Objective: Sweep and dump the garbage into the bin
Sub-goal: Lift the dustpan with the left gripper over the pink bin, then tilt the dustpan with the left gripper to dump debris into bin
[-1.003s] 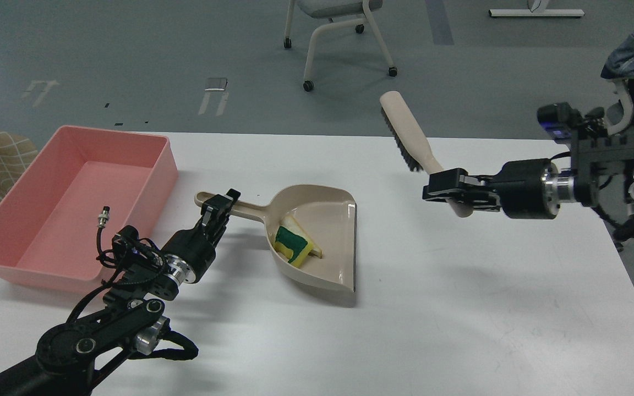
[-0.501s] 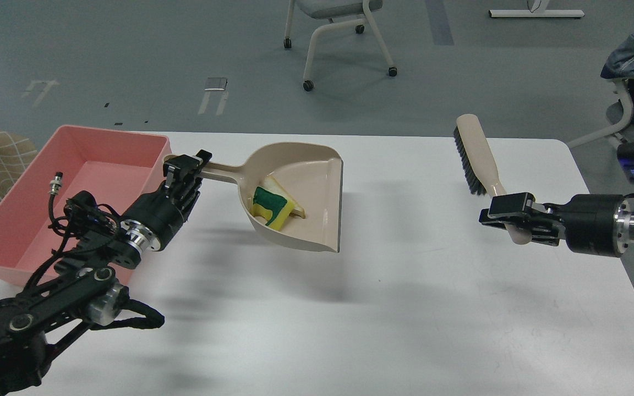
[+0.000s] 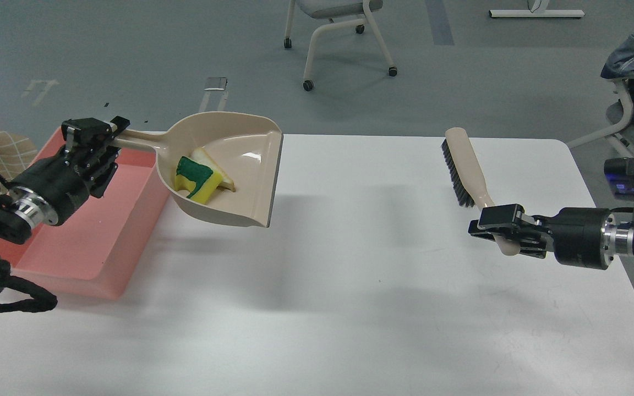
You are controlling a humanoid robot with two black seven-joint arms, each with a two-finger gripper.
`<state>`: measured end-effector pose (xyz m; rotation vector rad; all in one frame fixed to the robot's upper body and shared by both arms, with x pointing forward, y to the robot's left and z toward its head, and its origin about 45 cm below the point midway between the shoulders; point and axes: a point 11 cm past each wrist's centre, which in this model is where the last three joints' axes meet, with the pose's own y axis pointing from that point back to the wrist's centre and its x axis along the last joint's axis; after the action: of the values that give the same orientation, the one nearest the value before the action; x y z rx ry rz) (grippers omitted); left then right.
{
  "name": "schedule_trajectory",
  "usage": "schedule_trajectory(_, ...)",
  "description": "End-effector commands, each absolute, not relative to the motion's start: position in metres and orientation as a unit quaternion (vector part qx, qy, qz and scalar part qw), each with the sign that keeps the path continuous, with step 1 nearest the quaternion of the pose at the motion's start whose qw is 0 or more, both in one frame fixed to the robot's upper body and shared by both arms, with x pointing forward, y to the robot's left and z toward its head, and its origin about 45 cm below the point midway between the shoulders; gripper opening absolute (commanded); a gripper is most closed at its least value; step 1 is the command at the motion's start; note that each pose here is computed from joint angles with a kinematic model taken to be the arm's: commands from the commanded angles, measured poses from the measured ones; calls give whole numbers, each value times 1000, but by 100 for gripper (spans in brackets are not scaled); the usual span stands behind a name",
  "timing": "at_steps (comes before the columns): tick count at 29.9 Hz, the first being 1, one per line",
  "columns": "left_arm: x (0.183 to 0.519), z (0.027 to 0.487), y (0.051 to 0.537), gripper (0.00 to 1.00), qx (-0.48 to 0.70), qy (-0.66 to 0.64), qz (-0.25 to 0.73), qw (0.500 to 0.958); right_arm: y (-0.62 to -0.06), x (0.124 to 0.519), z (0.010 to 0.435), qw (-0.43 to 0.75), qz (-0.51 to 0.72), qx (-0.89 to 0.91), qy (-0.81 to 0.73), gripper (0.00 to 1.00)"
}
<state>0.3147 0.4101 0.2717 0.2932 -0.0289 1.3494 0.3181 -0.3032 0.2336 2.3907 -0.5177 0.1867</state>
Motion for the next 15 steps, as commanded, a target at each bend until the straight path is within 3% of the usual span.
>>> schedule_trajectory(1, 311, 296, 447, 0, 154, -26, 629, 761, -303, 317, 233, 336, 70, 918, -199, 0)
schedule_trajectory(15, 294, 322, 576, 0, 181, -40, 685, 704, -297, 320, 234, 328, 73, 921, -197, 0)
